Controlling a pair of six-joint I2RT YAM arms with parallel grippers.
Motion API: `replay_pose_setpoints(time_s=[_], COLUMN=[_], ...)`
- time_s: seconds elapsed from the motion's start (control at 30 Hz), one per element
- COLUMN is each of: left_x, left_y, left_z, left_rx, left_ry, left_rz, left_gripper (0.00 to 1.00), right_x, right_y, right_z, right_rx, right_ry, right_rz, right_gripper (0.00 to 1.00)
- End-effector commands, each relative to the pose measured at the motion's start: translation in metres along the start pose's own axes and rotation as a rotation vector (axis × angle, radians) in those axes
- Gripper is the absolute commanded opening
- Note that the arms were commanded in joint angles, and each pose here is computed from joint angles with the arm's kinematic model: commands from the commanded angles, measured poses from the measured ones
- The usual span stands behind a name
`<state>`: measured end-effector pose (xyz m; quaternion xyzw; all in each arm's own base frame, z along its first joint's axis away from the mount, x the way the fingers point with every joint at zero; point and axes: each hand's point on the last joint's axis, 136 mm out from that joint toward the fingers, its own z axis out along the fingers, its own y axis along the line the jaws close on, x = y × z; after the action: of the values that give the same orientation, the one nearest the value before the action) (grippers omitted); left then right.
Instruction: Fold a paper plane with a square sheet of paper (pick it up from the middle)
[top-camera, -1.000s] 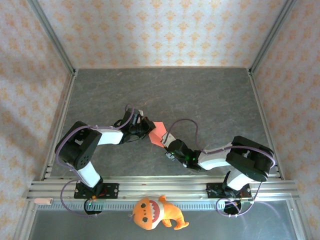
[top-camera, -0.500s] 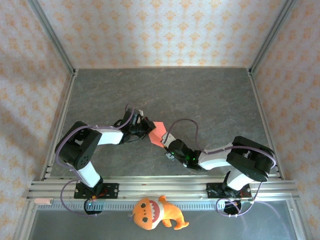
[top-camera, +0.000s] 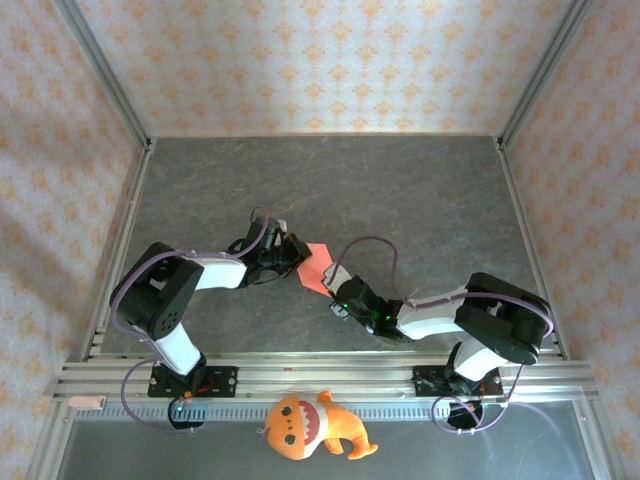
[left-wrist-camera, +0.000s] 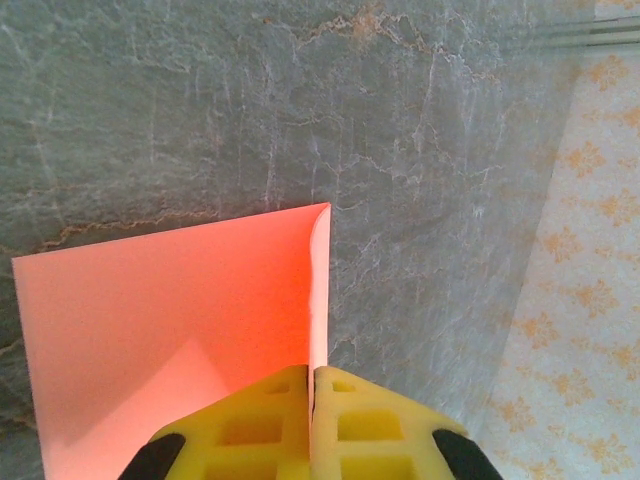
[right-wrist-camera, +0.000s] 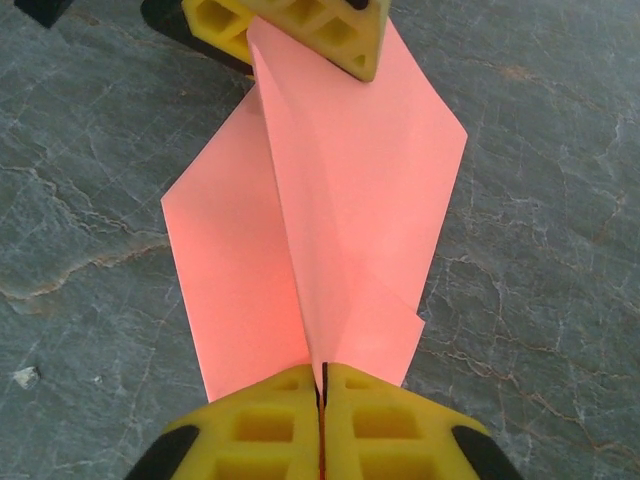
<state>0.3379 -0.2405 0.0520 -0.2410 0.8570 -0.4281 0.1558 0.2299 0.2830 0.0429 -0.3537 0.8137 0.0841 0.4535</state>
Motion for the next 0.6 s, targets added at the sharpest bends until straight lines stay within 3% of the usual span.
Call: replay_pose_setpoints(time_s=[0.0, 0.1, 0.2, 0.4, 0.57], left_x=[0.001, 0.000, -0.003, -0.025, -0.036], left_y=[-0.005, -0.009, -0.015, -0.020, -0.016], left_z=[0.004, 0.003, -0.002, -0.030, -0.057], left_rx=[0.006, 0.016, 0.019, -0.064, -0.097], left_ry=[0.006, 0.005, -0.007, -0.133, -0.237], left_rz=[0.023, 0.026, 0.047, 0.119, 0.129], left_gripper=[0.04, 0.07, 0.16, 0.63, 0.68], right_x=[-0.007, -0.005, -0.004, -0.006, -0.009], right_y=[0.003, 0.004, 0.006, 0.020, 0.025], right_z=[0.000, 0.002, 0.004, 0.004, 0.003], right_rx=[-0.008, -0.006, -0.016, -0.142, -0.251], right_ry=[-0.015, -0.003, 0.008, 0.002, -0.003], right_rz=[0.018, 0.030, 0.074, 0.253, 0.421], right_gripper=[0.03, 0.00, 0.00, 0.00, 0.00])
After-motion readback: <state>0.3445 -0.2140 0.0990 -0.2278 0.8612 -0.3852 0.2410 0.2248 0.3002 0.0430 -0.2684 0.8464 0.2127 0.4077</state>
